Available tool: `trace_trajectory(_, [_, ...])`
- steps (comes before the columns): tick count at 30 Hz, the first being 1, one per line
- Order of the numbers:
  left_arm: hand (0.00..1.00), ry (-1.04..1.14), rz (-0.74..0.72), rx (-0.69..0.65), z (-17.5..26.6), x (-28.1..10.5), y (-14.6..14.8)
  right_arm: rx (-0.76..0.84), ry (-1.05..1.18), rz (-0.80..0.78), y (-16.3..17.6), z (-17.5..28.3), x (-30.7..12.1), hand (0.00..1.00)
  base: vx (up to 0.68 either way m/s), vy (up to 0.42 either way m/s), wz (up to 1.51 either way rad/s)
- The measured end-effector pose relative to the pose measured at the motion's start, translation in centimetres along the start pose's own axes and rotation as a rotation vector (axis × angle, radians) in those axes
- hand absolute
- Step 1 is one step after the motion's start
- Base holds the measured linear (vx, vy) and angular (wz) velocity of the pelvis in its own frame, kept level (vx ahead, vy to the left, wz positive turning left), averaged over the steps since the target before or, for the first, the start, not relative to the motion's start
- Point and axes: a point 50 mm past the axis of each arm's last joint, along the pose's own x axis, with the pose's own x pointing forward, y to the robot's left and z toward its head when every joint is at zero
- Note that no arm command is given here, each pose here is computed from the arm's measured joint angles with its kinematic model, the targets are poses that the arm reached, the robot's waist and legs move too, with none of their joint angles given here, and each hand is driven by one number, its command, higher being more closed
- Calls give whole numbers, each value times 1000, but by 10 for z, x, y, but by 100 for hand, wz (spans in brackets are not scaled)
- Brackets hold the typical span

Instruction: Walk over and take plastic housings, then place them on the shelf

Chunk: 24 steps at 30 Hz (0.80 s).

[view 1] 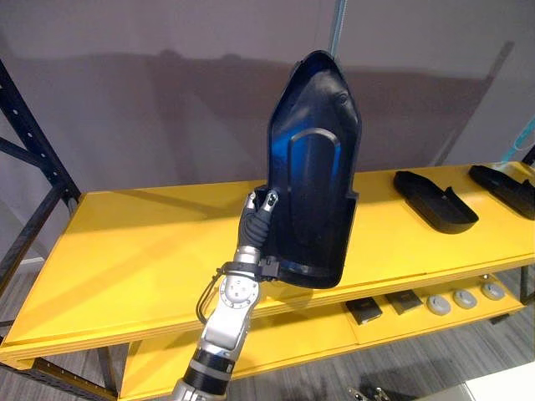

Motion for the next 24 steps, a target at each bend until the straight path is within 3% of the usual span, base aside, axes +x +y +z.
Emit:
trace_trajectory(13, [100,68,110,84,-7,43,10,22,-10,0,4,3,2,0,9,-11,-6])
trace_trajectory(24, [100,311,270,-52,-47,47,17,9,-52,-10,4,19,8,0,-27,6,-11])
